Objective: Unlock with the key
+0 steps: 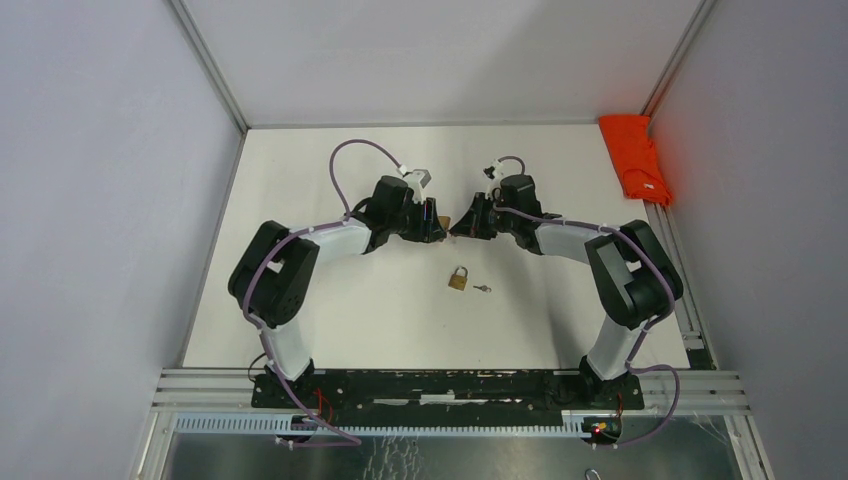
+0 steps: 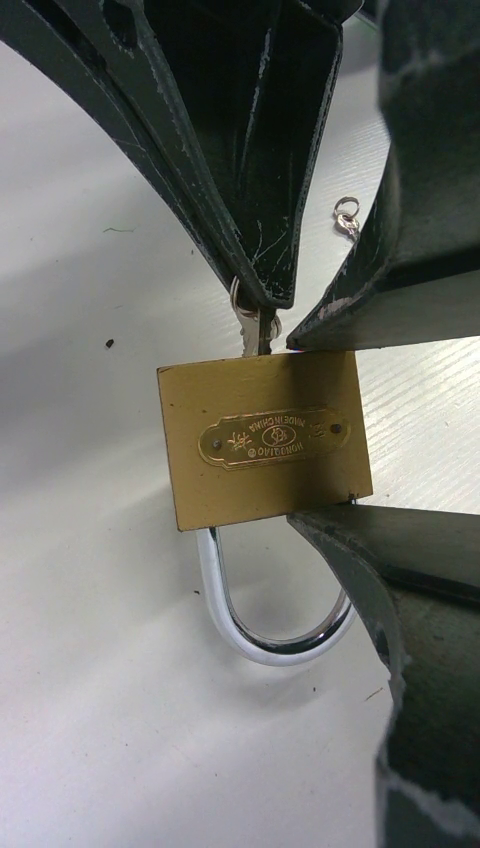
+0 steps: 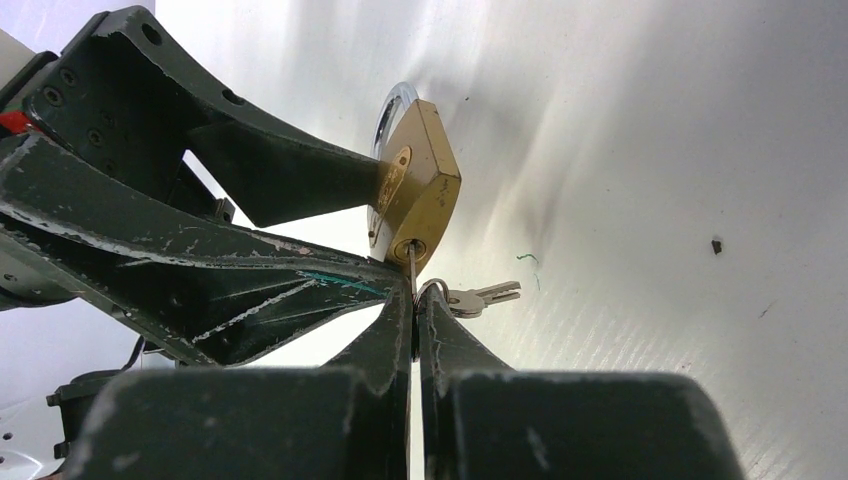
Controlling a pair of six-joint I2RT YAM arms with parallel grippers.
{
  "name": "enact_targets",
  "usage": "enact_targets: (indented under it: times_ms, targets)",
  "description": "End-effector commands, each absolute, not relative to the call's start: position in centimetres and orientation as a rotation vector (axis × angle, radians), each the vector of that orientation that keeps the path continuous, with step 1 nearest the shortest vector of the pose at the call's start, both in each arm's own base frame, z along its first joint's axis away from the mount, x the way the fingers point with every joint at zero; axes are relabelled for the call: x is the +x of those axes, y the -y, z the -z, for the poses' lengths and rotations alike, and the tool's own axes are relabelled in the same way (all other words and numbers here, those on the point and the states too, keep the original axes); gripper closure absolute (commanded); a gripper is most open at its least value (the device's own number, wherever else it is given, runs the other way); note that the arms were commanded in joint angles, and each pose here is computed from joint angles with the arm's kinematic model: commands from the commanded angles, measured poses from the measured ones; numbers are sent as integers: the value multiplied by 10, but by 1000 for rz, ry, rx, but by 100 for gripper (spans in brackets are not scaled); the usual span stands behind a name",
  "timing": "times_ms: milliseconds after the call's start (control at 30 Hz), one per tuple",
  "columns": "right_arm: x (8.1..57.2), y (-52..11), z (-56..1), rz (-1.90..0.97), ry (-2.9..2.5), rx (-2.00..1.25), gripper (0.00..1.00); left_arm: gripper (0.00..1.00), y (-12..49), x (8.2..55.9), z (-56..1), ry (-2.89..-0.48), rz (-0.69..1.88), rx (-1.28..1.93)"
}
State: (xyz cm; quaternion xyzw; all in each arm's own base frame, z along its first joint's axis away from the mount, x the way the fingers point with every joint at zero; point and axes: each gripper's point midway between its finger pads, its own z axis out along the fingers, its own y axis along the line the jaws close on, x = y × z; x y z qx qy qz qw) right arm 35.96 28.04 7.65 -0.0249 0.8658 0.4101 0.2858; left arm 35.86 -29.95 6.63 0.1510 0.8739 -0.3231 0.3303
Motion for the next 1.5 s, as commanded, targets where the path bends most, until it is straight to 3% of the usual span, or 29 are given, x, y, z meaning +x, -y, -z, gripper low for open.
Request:
enact_targets:
  times_ms: [0, 833, 1300, 1467]
  targets:
    - [371, -302, -79, -1077, -2253, -133, 100, 98, 375, 308, -232, -1779, 1363, 693]
    - [376, -294, -89, -1026, -2235, -161, 100, 98, 371, 288, -240, -1744, 1397, 792]
    - [381, -257, -103, -942, -2196, -112, 100, 98, 312, 328, -184, -2165, 881, 423]
    - [379, -237, -99, -888, -2204, -117, 100, 98, 308, 316, -158, -2228, 887, 426]
